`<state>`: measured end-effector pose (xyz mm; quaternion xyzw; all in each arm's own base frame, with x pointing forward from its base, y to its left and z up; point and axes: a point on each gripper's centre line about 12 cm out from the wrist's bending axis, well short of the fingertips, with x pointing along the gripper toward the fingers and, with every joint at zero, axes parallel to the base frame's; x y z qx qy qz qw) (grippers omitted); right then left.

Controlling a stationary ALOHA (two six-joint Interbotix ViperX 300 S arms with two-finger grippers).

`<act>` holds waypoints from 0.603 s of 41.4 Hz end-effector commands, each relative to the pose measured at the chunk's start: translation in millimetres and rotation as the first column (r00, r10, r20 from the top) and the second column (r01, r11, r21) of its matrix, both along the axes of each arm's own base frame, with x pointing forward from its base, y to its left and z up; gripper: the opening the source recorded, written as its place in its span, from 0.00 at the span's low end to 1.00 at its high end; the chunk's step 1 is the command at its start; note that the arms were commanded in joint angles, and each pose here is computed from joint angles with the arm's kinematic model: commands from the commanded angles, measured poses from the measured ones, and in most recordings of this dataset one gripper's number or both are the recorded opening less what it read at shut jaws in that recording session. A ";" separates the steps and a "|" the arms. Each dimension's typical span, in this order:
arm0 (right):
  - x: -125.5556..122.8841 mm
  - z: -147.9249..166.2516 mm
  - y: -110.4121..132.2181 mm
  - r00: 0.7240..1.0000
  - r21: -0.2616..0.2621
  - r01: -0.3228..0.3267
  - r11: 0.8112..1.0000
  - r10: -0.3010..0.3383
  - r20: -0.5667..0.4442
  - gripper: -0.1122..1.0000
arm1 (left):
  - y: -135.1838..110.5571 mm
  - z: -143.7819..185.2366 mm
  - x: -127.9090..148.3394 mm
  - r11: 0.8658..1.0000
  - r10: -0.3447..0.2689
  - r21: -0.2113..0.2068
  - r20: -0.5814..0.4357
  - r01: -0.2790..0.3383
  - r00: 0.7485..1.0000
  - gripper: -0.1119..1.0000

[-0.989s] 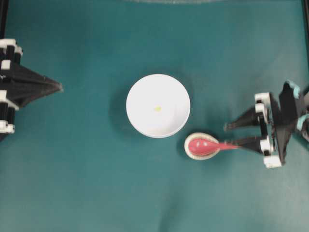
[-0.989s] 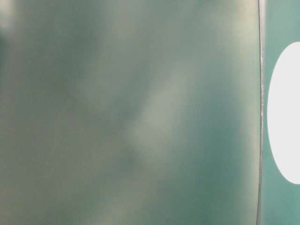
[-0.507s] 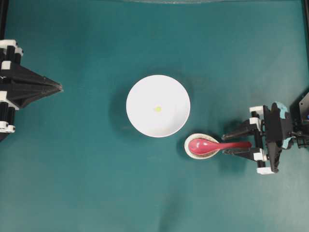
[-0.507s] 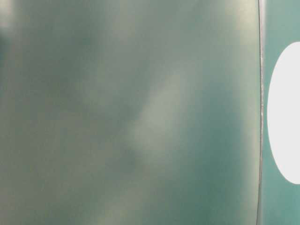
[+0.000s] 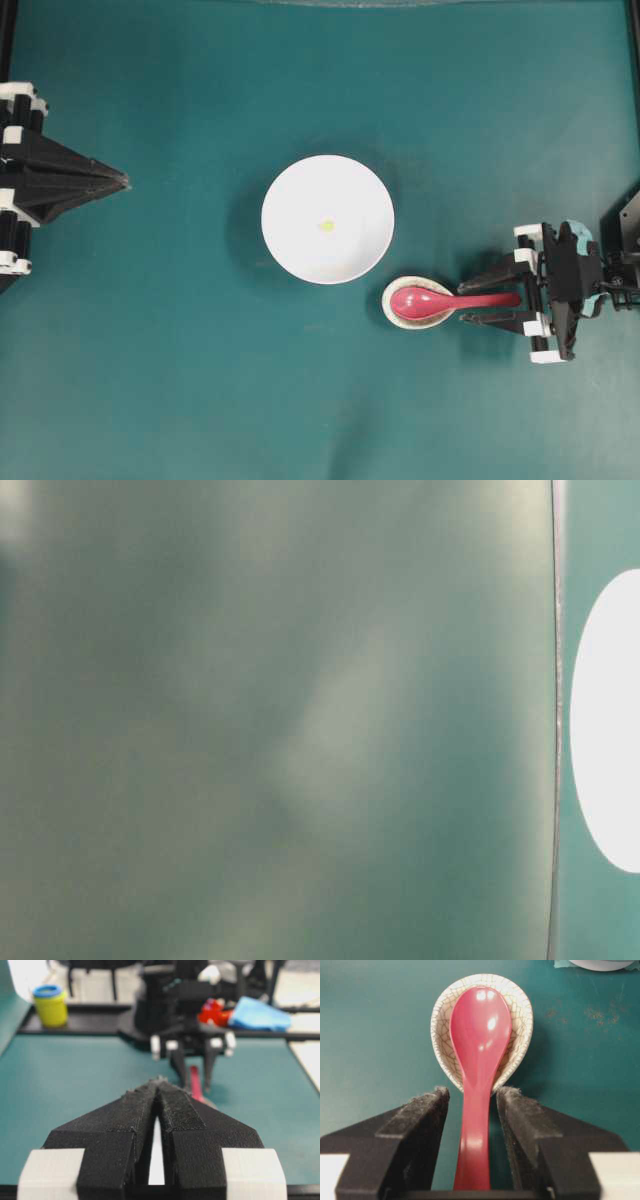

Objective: Scoop the yellow hexagonal prism block from the bowl with a spoon using the right arm.
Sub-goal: 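Close the right gripper on the red spoon handle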

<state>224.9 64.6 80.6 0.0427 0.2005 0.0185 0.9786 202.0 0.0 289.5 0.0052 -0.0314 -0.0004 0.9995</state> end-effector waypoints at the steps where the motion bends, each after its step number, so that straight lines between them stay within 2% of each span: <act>1: 3.3 4.7 2.9 1.000 0.005 -0.008 1.000 0.008 0.028 0.55 | -0.4 6.2 2.6 1.000 -0.002 0.003 0.014 0.002 1.000 0.11; 16: 3.2 4.2 2.6 0.999 -0.031 -0.021 0.999 0.022 0.025 0.53 | -0.4 6.0 2.6 1.000 -0.002 0.005 0.012 0.002 1.000 0.11; 25: 3.2 4.4 2.9 0.999 -0.038 -0.025 0.999 0.026 0.027 0.46 | -0.4 6.0 2.6 1.000 -0.002 0.005 0.012 0.002 1.000 0.11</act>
